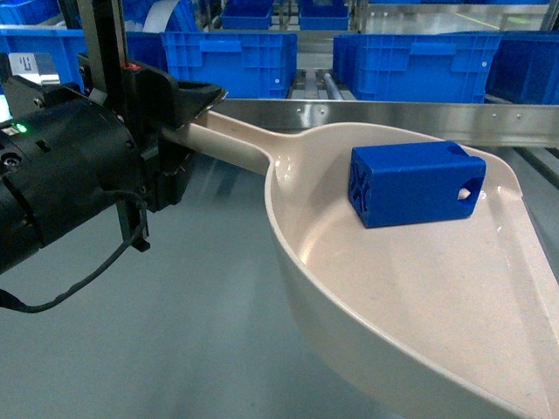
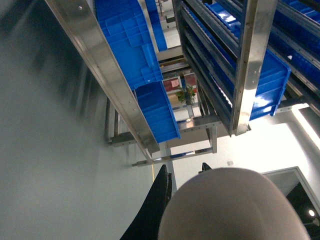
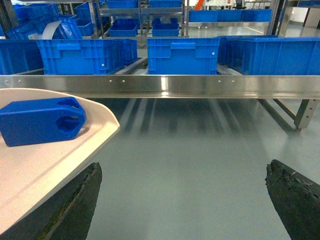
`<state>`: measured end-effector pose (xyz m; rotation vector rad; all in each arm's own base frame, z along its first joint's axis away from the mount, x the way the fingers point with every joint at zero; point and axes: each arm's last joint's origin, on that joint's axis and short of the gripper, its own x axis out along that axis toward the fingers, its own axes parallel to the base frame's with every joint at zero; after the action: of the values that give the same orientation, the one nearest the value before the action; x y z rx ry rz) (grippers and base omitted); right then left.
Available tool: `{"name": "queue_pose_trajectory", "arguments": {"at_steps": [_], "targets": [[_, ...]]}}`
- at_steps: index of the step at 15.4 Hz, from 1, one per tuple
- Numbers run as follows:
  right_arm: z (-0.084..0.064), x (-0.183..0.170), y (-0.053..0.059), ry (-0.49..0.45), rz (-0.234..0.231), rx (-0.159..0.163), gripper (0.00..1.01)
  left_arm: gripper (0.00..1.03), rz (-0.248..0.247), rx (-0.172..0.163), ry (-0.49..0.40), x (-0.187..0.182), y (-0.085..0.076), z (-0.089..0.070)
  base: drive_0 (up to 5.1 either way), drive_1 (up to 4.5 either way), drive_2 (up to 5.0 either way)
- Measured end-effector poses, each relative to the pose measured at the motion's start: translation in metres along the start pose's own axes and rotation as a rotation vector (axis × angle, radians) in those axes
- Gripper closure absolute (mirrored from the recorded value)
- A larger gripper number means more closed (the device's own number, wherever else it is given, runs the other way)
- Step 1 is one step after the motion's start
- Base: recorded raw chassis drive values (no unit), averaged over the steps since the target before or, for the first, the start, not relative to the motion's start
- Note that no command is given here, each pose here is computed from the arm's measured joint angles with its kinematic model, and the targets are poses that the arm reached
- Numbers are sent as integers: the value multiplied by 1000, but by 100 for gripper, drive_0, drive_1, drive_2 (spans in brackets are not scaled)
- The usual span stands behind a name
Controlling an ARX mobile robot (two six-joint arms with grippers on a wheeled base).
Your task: Place part in tray to right shelf
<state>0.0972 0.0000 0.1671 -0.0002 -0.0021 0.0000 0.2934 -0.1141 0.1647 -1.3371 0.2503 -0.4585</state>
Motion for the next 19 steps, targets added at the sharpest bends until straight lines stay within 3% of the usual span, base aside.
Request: {"name": "queue_pose_trajectory", "arguments": {"at_steps": [19], "targets": [[0, 0, 0, -4, 0, 0, 3, 90, 0, 1, -1, 0, 0, 0, 3, 436, -430]]}}
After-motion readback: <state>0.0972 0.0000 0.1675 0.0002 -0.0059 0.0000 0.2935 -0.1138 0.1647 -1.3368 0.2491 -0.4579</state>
